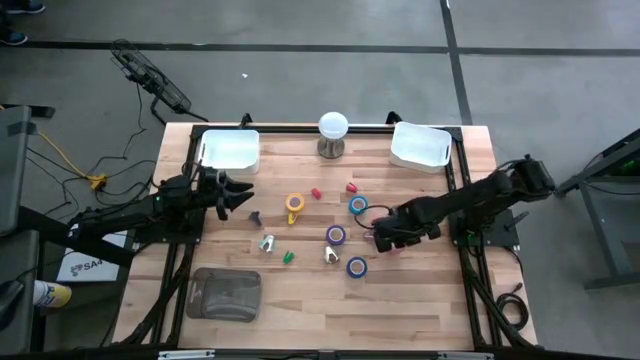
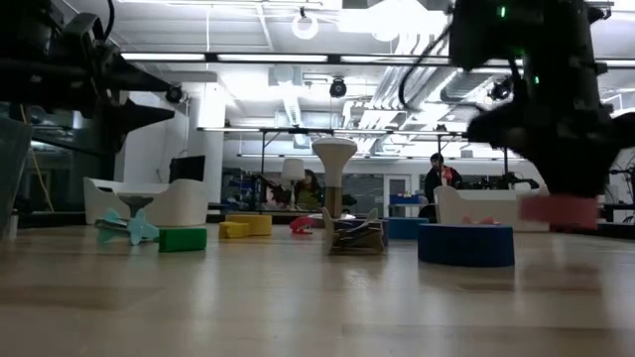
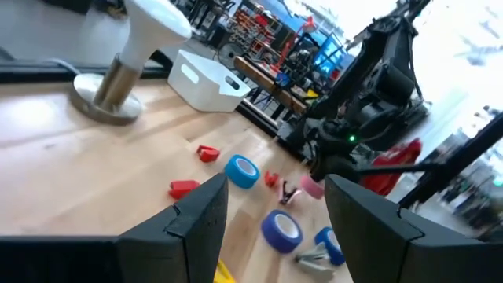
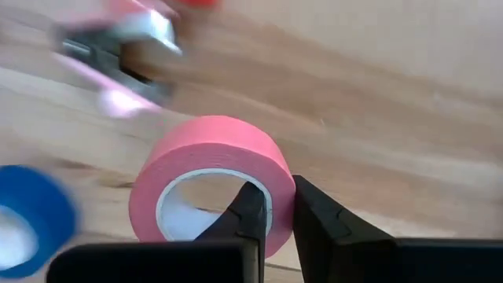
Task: Pick and place Stapler, Stapler remover, tape
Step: Put the pink tape into the black bin
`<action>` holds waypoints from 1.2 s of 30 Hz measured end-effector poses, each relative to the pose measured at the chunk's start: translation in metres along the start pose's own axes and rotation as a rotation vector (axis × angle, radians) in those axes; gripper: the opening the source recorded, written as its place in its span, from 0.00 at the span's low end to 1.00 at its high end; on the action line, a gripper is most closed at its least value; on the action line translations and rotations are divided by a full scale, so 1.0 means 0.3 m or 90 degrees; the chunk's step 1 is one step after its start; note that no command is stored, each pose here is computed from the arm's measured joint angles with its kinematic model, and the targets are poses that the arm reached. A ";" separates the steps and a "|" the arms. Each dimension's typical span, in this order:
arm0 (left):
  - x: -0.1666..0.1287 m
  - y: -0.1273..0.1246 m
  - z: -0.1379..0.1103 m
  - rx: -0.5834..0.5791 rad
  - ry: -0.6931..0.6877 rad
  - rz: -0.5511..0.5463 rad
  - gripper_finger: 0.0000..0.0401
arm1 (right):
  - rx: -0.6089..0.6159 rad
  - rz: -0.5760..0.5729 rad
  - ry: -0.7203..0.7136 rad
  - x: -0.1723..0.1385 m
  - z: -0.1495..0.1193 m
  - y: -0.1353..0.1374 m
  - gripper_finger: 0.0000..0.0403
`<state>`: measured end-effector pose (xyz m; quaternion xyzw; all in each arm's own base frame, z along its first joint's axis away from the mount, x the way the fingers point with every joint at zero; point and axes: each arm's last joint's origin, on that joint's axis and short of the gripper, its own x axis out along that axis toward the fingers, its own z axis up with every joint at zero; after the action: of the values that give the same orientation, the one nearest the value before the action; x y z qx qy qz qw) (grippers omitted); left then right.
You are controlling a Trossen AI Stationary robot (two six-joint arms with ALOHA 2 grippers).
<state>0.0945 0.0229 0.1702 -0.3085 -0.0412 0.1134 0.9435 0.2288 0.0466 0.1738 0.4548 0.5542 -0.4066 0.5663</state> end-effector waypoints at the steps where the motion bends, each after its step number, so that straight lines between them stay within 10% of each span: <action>1: 0.000 -0.001 0.002 -0.013 -0.001 -0.003 0.52 | -0.009 0.016 -0.016 -0.022 0.002 -0.002 0.07; 23: 0.018 -0.087 0.100 -0.121 -0.074 -0.160 0.52 | -0.271 0.280 -0.474 -0.481 0.282 0.049 0.07; 36: 0.217 -0.245 0.303 0.052 -0.009 -0.142 0.52 | -0.398 0.434 -0.607 -0.575 0.405 0.060 0.07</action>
<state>0.1580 0.0329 0.2874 -0.2626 -0.0773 0.0118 0.9617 0.2679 -0.0735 0.3436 0.1895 0.1601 -0.1816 0.9516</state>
